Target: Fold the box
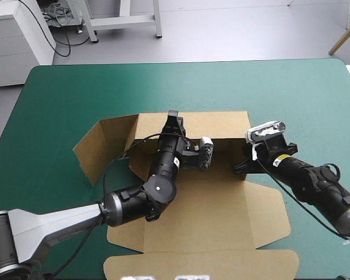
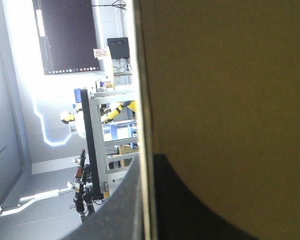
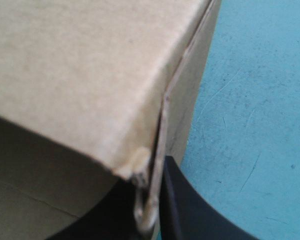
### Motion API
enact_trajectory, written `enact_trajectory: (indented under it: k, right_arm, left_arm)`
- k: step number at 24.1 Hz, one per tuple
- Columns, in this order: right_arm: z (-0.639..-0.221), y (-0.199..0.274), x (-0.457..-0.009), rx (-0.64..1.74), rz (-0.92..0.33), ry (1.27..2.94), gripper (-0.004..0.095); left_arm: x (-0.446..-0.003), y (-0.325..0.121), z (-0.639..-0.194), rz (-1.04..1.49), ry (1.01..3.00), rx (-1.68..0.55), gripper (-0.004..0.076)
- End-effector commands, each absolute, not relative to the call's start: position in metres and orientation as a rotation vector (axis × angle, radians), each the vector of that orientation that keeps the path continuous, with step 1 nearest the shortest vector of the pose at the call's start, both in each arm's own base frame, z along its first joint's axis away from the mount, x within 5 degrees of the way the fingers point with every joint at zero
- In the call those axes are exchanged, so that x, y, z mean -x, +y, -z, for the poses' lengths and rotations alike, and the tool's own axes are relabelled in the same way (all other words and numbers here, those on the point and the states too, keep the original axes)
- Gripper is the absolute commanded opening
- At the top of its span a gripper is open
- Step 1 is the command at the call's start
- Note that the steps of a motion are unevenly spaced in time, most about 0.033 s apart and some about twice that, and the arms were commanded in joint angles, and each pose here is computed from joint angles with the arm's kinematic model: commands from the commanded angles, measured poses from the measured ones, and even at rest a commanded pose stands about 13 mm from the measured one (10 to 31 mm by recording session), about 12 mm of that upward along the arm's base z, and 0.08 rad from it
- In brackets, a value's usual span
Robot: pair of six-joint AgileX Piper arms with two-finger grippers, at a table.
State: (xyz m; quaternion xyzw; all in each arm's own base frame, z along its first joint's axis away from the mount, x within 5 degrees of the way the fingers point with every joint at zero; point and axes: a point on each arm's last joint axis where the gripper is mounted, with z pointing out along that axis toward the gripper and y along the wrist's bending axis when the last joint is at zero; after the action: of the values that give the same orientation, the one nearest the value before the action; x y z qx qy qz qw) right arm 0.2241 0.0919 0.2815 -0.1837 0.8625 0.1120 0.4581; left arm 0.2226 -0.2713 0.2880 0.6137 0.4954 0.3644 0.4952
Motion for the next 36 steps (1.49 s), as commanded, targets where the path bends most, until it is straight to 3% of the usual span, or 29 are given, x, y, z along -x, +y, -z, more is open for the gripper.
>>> enact_trajectory:
  k: [1, 3, 5, 7, 9, 12, 15, 18, 25, 36]
  right_arm:
    - [-0.296, 0.093, -0.226, 0.427, -0.288, 2.049, -0.0018]
    - [-0.295, 0.093, -0.226, 0.428, -0.288, 2.051, -0.0018]
    - [-0.295, 0.094, -0.226, 0.429, -0.291, 2.058, -0.0018]
    - [-0.294, 0.094, -0.225, 0.416, -0.312, 2.075, -0.0018]
    - [-0.294, 0.094, -0.225, 0.404, -0.321, 2.078, -0.0018]
    - [-0.295, 0.095, -0.226, 0.368, -0.343, 2.087, -0.0017]
    - [-0.307, 0.096, -0.229, 0.36, -0.343, 2.046, -0.0017]
    - [-0.32, 0.091, -0.238, 0.347, -0.301, 2.006, -0.0017]
    - [-0.329, 0.076, -0.275, 0.313, -0.195, 2.087, -0.0017]
    - [-0.34, 0.084, -0.331, 0.348, -0.112, 2.113, -0.0018]
  left_arm:
    - [-0.219, -0.271, -0.31, -0.882, 1.136, -1.429, -0.0004]
    - [-0.219, -0.27, -0.307, -0.836, 1.209, -1.377, 0.0034]
    - [-0.219, -0.269, -0.305, -0.798, 1.272, -1.348, 0.0174]
    - [-0.22, -0.269, -0.307, -0.815, 1.251, -1.344, 0.0475]
    - [-0.219, -0.267, -0.308, -0.85, 1.261, -1.318, 0.0581]
    - [-0.209, -0.268, -0.309, -0.879, 1.295, -1.28, 0.0569]
    - [-0.196, -0.279, -0.314, -0.885, 1.205, -1.3, 0.0567]
    - [-0.185, -0.284, -0.319, -0.92, 1.143, -1.281, 0.0566]
    - [-0.162, -0.293, -0.325, -0.942, 1.069, -1.254, 0.0566]
    - [-0.159, -0.295, -0.325, -0.955, 1.038, -1.272, 0.0545]
